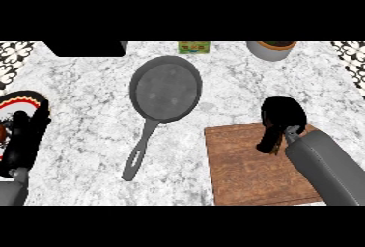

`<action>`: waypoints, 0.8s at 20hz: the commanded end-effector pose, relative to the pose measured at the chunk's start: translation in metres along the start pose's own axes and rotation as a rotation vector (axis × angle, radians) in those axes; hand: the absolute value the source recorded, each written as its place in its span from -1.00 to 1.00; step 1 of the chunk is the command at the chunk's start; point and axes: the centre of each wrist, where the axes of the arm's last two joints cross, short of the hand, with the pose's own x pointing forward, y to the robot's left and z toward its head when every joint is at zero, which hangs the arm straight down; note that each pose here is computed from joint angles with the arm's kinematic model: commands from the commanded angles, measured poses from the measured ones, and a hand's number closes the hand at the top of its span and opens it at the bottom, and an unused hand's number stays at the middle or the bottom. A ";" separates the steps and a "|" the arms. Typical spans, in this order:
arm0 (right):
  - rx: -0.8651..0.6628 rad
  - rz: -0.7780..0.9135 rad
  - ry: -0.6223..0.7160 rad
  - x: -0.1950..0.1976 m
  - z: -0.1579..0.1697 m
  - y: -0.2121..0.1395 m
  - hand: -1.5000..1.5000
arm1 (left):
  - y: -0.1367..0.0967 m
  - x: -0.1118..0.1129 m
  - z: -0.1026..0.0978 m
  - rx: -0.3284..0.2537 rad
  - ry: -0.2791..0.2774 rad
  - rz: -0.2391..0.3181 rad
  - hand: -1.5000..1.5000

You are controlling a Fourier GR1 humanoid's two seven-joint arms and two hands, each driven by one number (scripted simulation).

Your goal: Pick the sweet potato from the cutting board and place it in the pan

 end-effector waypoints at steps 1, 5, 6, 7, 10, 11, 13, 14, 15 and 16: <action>-0.090 -0.059 -0.263 -0.033 0.011 0.004 1.00 | 0.008 -0.003 -0.007 0.020 -0.003 0.007 0.00; -0.277 -0.182 -0.344 -0.047 0.015 -0.030 1.00 | 0.000 -0.008 0.001 0.014 0.003 -0.022 0.00; -0.380 -0.168 -0.376 -0.044 0.019 -0.032 1.00 | 0.010 -0.010 -0.001 0.003 0.004 0.008 0.00; -0.477 -0.198 -0.393 -0.043 0.017 -0.046 1.00 | 0.004 0.001 -0.004 -0.009 -0.003 -0.006 0.00; -0.614 -0.336 -0.482 -0.047 0.030 -0.057 1.00 | 0.013 -0.001 0.000 0.006 0.010 -0.002 0.00; -0.626 -0.346 -0.542 -0.024 0.039 -0.065 1.00 | -0.001 -0.005 -0.006 0.000 0.008 -0.004 0.00; -0.648 -0.362 -0.552 -0.030 0.039 -0.056 1.00 | 0.020 0.002 -0.001 0.004 0.000 -0.011 0.00; -0.639 -0.357 -0.564 -0.026 0.036 -0.063 1.00 | -0.009 -0.012 -0.002 -0.006 -0.010 -0.012 0.00; -0.624 -0.383 -0.569 -0.016 0.038 -0.074 1.00 | -0.014 -0.002 0.005 0.008 -0.011 -0.012 0.00; -0.620 -0.383 -0.578 -0.025 0.035 -0.067 1.00 | -0.008 -0.010 0.005 -0.019 -0.012 -0.015 0.00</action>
